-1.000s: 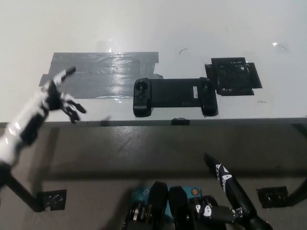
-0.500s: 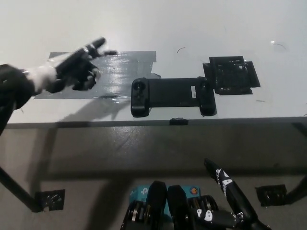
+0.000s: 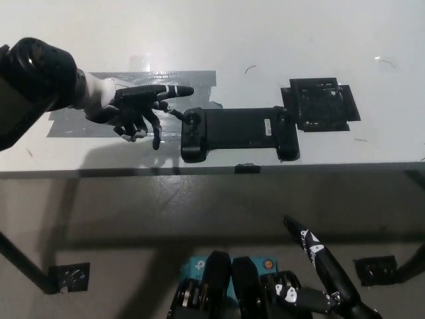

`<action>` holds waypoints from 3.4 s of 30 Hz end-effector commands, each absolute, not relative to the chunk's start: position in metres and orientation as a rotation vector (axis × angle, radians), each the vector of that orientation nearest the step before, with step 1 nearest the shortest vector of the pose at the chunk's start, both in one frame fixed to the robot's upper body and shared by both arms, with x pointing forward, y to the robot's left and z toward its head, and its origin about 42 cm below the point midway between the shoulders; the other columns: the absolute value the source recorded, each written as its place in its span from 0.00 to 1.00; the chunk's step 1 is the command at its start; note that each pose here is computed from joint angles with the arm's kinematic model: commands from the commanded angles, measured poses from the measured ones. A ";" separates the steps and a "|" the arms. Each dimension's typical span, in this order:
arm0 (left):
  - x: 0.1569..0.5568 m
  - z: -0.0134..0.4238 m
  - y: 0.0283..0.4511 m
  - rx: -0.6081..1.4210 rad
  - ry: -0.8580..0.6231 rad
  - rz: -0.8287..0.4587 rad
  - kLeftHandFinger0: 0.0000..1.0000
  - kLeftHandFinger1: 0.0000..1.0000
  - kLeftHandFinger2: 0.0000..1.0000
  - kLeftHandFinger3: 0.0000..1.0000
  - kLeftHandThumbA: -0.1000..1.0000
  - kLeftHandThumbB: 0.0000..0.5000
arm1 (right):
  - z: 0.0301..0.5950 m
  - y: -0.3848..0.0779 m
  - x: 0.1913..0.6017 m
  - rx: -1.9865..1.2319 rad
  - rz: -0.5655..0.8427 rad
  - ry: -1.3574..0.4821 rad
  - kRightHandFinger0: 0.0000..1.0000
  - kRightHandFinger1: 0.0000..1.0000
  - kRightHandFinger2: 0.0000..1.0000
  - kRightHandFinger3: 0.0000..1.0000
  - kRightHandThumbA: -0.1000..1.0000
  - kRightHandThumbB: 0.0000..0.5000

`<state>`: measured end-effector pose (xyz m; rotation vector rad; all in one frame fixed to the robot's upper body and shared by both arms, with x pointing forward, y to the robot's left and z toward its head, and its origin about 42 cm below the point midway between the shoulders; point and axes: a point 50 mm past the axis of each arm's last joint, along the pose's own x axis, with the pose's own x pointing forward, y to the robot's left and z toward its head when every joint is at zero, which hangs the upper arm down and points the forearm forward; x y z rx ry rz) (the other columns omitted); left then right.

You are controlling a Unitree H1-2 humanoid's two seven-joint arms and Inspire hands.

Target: A controller is being placed at the center of the desk near the left hand and the robot uses its left hand's index finger to press a button at the left area of the controller

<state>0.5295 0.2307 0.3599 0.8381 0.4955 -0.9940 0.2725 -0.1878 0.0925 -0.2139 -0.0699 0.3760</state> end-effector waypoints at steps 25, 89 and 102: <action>0.547 0.357 0.197 0.931 0.511 -0.919 0.00 0.10 0.37 1.00 1.00 0.99 | 0.117 -0.185 0.285 -0.242 0.396 -0.151 1.00 1.00 1.00 1.00 0.88 0.41; 0.540 0.364 0.199 1.046 0.482 -0.861 0.00 0.10 0.39 1.00 1.00 0.98 | 0.134 -0.183 0.302 -0.253 0.403 -0.177 1.00 1.00 1.00 1.00 0.90 0.48; 0.540 0.362 0.189 1.036 0.487 -0.885 0.00 0.07 0.38 1.00 1.00 0.93 | 0.137 -0.182 0.304 -0.262 0.404 -0.184 1.00 1.00 1.00 1.00 0.92 0.49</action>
